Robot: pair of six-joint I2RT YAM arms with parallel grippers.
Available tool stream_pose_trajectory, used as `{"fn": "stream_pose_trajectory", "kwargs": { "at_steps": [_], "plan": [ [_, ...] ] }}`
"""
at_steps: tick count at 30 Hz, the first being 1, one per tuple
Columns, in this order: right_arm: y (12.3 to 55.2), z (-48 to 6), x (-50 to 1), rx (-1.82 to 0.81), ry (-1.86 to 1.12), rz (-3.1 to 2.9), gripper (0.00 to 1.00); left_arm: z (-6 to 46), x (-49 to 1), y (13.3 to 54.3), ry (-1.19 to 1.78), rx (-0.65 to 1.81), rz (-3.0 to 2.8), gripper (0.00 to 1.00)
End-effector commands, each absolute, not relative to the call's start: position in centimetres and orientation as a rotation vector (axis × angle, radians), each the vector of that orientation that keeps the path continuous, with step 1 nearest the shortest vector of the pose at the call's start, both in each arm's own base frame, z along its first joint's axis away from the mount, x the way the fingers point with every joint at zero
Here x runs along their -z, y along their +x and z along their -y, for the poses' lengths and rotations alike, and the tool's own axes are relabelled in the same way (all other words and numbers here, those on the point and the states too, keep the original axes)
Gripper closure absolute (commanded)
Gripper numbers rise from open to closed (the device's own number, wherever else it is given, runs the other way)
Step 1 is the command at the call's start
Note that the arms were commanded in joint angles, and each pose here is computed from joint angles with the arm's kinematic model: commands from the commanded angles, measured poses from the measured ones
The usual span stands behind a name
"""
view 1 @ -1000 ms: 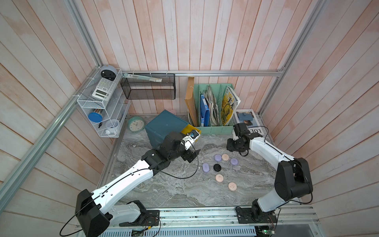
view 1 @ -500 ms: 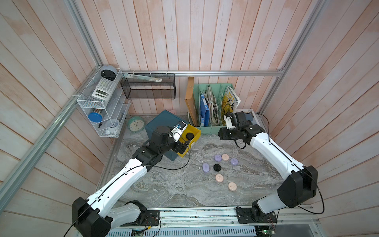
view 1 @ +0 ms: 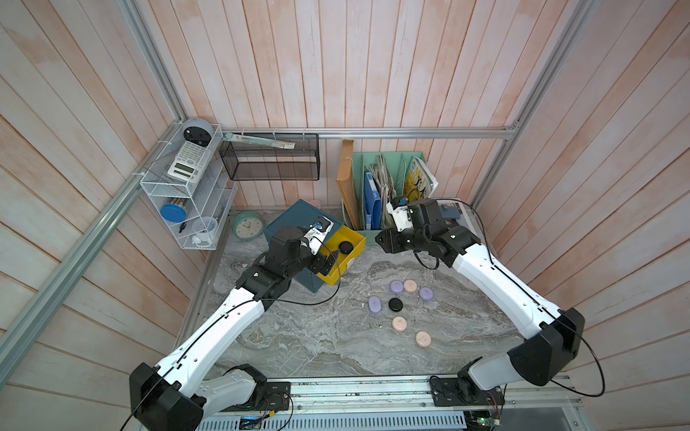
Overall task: Put the bluetooth earphones in the drawer according to color
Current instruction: Place the bluetooth earphone in the drawer.
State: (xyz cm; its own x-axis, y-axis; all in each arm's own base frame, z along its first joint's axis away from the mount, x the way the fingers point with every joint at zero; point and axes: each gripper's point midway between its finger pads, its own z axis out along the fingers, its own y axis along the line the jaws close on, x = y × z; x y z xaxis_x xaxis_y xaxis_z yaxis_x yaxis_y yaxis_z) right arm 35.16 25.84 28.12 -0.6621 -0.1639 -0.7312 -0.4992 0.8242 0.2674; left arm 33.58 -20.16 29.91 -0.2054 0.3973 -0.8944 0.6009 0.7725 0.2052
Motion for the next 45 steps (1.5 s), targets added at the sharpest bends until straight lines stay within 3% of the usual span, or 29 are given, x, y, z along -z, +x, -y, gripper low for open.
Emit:
{"fn": "stream_pose_trajectory", "kwargs": {
  "at_steps": [1,12,26,38,42,45],
  "plan": [
    [34.8,-27.6,-28.9,-0.613,-0.576,-2.246,1.0,19.3,-30.8,33.7,0.757,0.191,-1.811,0.0],
    [34.4,-32.7,-29.7,-0.766,-0.679,-2.206,1.0,17.5,-31.0,33.9,0.739,0.174,-1.814,0.0],
    [35.4,-36.0,-27.5,-0.766,-0.767,-2.273,1.0,16.4,-30.2,33.4,0.78,0.142,-1.795,0.0],
    [36.0,-36.6,-25.6,-0.733,-0.78,-2.323,0.72,16.5,-30.4,33.2,0.788,0.151,-1.786,0.0],
    [36.0,-36.6,-25.1,-0.723,-0.782,-2.337,0.57,16.6,-30.4,33.2,0.788,0.156,-1.79,0.0],
    [36.0,-36.7,-24.9,-0.722,-0.786,-2.342,0.53,16.8,-30.6,33.2,0.784,0.164,-1.792,0.0]
  ]
}}
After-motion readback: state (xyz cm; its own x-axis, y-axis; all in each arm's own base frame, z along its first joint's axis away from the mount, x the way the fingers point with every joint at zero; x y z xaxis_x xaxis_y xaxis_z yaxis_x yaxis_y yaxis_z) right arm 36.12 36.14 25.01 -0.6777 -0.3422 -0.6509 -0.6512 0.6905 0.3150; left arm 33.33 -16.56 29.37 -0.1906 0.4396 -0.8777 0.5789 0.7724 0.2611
